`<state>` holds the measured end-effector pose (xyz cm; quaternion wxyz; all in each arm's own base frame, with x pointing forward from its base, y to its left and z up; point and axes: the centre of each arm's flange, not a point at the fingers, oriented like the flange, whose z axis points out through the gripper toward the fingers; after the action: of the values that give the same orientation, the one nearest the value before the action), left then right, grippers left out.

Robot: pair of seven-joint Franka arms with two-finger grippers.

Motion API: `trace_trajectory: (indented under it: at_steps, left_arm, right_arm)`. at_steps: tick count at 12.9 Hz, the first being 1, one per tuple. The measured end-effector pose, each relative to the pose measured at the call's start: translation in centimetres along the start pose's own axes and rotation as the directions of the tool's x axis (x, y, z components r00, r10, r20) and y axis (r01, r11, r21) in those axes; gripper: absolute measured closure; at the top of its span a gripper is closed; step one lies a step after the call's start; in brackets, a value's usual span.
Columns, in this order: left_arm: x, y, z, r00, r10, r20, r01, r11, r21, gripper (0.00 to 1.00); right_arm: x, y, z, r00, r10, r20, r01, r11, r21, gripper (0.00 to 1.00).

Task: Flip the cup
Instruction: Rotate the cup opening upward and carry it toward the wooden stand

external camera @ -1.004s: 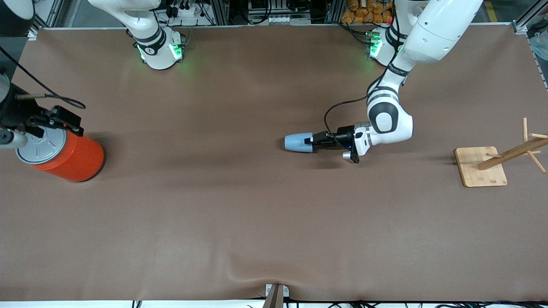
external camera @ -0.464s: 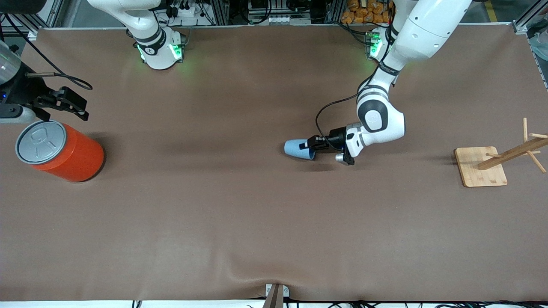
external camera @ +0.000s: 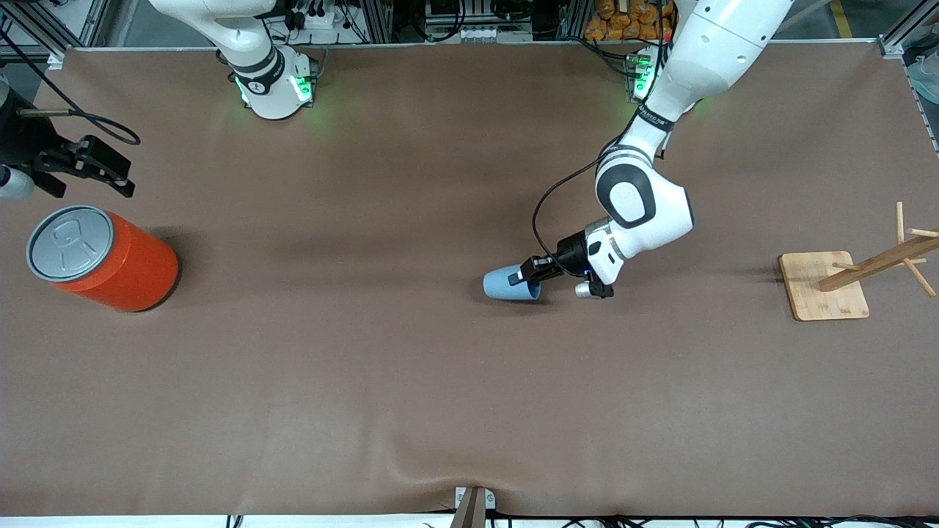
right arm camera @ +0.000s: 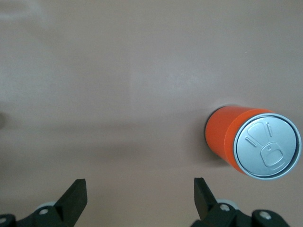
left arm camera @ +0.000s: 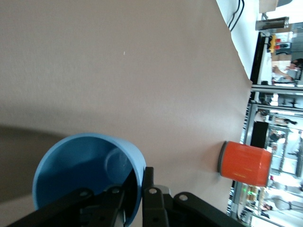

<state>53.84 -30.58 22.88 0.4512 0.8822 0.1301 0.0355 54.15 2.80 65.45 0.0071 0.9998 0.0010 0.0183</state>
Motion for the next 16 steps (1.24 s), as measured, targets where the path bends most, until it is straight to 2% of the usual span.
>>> trace_trajectory:
  at_steps: [4, 8, 10, 12, 14, 16]
  left_arm:
    - [3.3, 3.8, -1.8, 1.0, -0.01, 0.013, 0.008, 0.988, 0.157, 0.93]
    - [5.4, 8.1, -3.1, 1.0, 0.005, -0.028, 0.005, 0.941, 0.337, 0.93]
    - [6.0, 8.5, -3.7, 1.0, 0.006, -0.02, 0.002, 0.927, 0.375, 0.93]
    - [5.8, 8.4, -3.7, 0.999, 0.026, 0.023, -0.033, 0.911, 0.412, 0.93]
    - [5.6, 9.1, -4.6, 0.996, 0.059, 0.06, -0.081, 0.865, 0.494, 0.93]
    - [5.6, 10.8, -6.3, 0.992, 0.082, 0.091, -0.121, 0.784, 0.609, 0.93]
  right_arm:
    - [0.0, 0.1, -0.9, 1.0, -0.006, -0.018, 0.006, 1.0, -0.002, 0.0]
    - [0.0, 0.0, -2.9, 0.998, -0.01, -0.055, 0.01, 1.0, -0.008, 0.0]
    - [-0.2, 0.2, -3.3, 0.999, -0.008, -0.053, 0.008, 1.0, -0.009, 0.0]
    - [-0.4, 0.2, -3.3, 0.999, -0.009, -0.038, 0.009, 1.0, -0.011, 0.0]
    - [-0.4, 0.2, -3.6, 0.999, -0.009, -0.04, 0.009, 1.0, -0.011, 0.0]
    - [-0.5, 0.4, -3.6, 0.999, -0.006, -0.037, 0.005, 1.0, -0.01, 0.0]
